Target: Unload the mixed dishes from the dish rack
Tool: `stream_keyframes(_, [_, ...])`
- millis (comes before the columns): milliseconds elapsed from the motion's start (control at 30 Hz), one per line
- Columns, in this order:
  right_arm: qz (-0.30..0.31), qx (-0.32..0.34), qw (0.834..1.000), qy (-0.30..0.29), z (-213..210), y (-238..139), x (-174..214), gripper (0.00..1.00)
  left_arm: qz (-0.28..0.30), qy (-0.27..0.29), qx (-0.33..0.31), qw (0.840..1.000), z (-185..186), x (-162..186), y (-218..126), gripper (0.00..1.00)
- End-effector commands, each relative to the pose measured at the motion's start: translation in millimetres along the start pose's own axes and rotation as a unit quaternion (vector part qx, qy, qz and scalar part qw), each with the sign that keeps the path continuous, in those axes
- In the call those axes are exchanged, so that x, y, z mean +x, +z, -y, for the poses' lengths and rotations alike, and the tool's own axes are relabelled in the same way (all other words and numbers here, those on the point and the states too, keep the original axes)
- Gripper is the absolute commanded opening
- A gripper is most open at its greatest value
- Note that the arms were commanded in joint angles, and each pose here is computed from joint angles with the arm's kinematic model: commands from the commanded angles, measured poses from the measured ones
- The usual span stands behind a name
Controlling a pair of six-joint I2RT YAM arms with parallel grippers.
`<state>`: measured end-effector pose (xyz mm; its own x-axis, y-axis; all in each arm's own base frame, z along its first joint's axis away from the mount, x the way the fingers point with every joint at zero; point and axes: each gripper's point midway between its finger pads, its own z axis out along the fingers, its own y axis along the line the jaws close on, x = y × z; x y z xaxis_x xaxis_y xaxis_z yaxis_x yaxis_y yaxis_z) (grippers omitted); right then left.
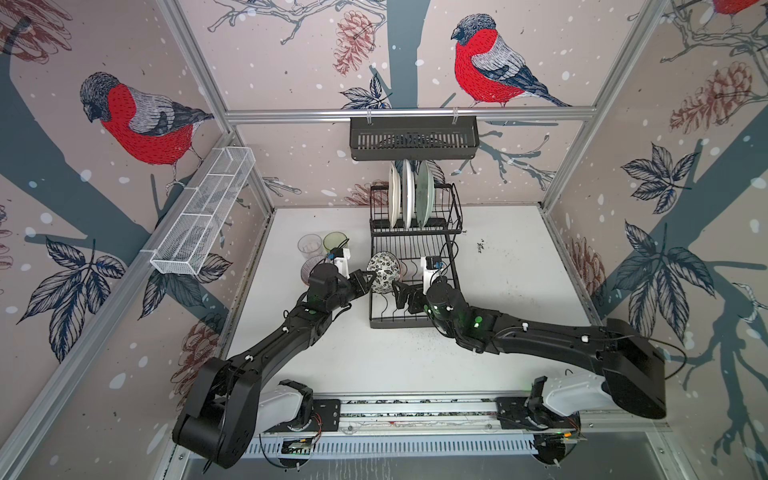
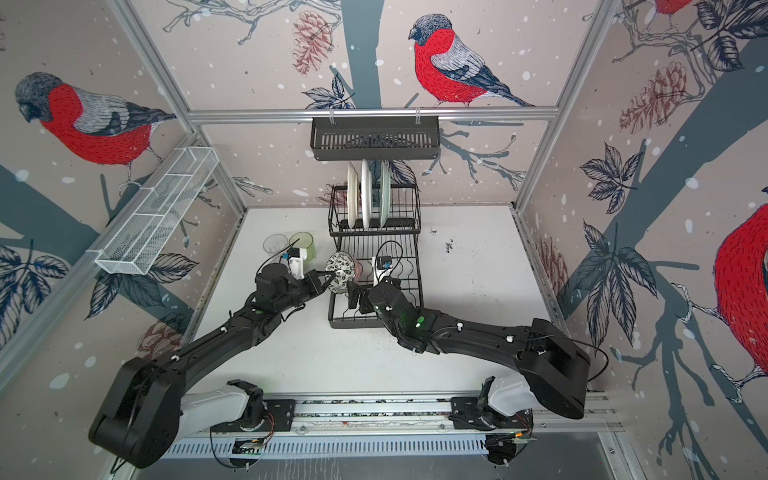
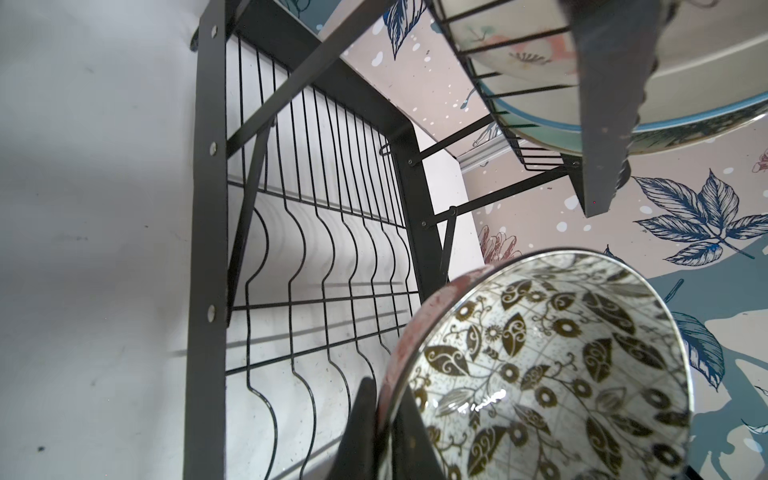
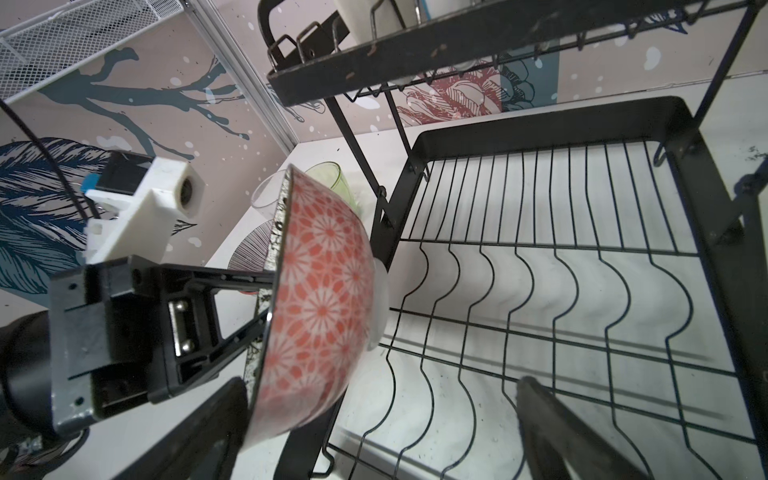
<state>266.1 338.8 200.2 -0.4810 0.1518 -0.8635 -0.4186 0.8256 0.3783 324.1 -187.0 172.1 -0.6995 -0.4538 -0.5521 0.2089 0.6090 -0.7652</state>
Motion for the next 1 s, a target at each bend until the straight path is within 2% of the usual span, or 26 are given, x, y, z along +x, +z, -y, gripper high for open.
stream_keyframes(0, [0.005,0.010,1.000,-0.013,5,-1,-2,1.00,0.036,0.027,-0.012,0.999,4,-17,-6,0.00])
stream_keyframes(233, [0.000,0.022,0.999,-0.032,15,0,-13,0.99,0.090,0.038,-0.071,0.993,-11,-44,-26,0.00])
stream_keyframes(500, [0.006,0.024,1.000,0.003,47,-2,-15,1.00,0.131,0.030,-0.149,0.980,-37,-72,-52,0.00])
stream_keyframes(767, [0.020,0.024,0.999,0.021,74,-12,-11,0.99,0.130,0.029,-0.212,0.968,-58,-84,-56,0.00])
stream_keyframes(967, [0.033,0.025,0.999,0.028,85,-18,-17,0.99,0.145,0.026,-0.281,0.948,-79,-94,-69,0.00])
